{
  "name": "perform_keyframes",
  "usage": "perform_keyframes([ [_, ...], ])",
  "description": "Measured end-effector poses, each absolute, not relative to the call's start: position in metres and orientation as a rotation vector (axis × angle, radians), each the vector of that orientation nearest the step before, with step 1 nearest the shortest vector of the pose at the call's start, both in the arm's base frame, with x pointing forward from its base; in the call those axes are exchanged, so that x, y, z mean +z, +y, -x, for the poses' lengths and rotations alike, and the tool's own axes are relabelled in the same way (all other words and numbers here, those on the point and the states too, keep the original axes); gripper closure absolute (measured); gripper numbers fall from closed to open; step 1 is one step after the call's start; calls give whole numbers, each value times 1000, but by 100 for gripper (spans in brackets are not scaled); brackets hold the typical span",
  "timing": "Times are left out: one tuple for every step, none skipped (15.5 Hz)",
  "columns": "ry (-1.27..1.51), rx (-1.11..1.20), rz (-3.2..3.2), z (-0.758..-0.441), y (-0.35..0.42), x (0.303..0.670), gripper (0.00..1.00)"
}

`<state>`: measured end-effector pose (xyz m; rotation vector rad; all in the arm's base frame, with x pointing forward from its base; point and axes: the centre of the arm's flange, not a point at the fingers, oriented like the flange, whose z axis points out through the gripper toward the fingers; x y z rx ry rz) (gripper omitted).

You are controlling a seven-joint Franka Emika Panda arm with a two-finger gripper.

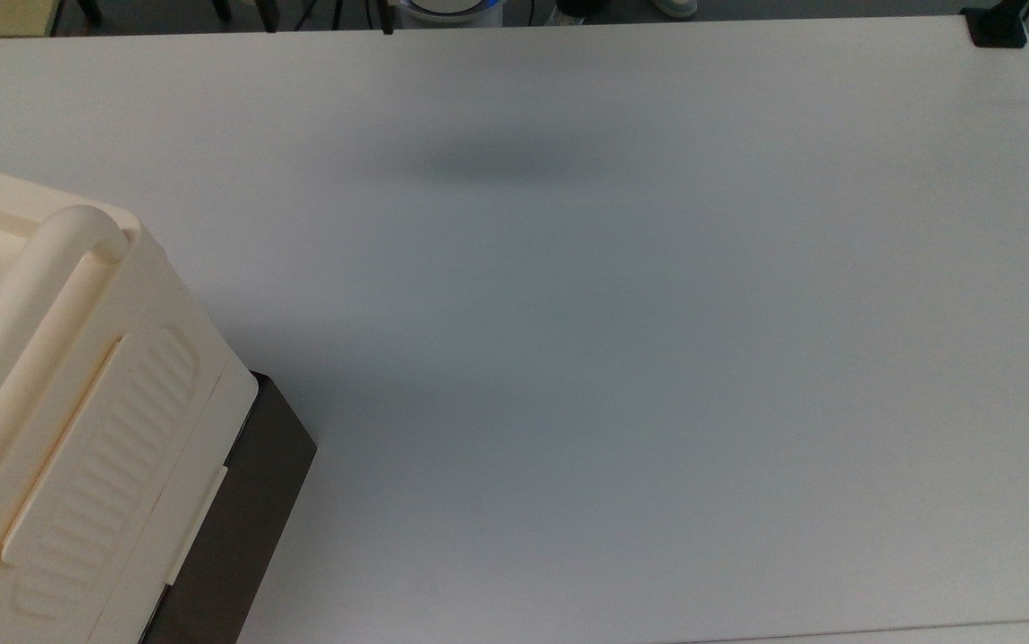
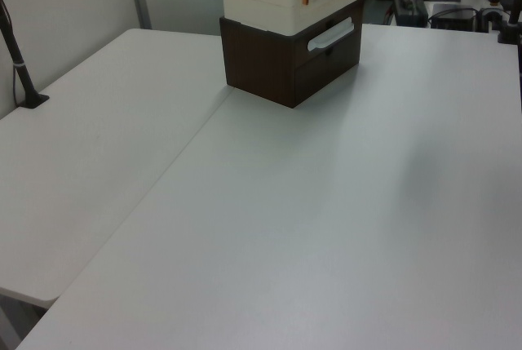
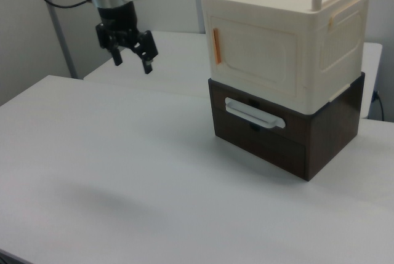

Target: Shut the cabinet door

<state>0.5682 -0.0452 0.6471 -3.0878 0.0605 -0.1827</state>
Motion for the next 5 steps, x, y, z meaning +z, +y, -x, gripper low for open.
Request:
perform_keyframes([
  [52,-205,3090,-570,-51,647,0],
  [44,-208,3091,-570,-56,645,0],
  [38,-205,3092,-570,-59,644,0],
  [35,-203,3093,-570,-60,643,0],
  [34,-203,3093,-570,-60,643,0],
])
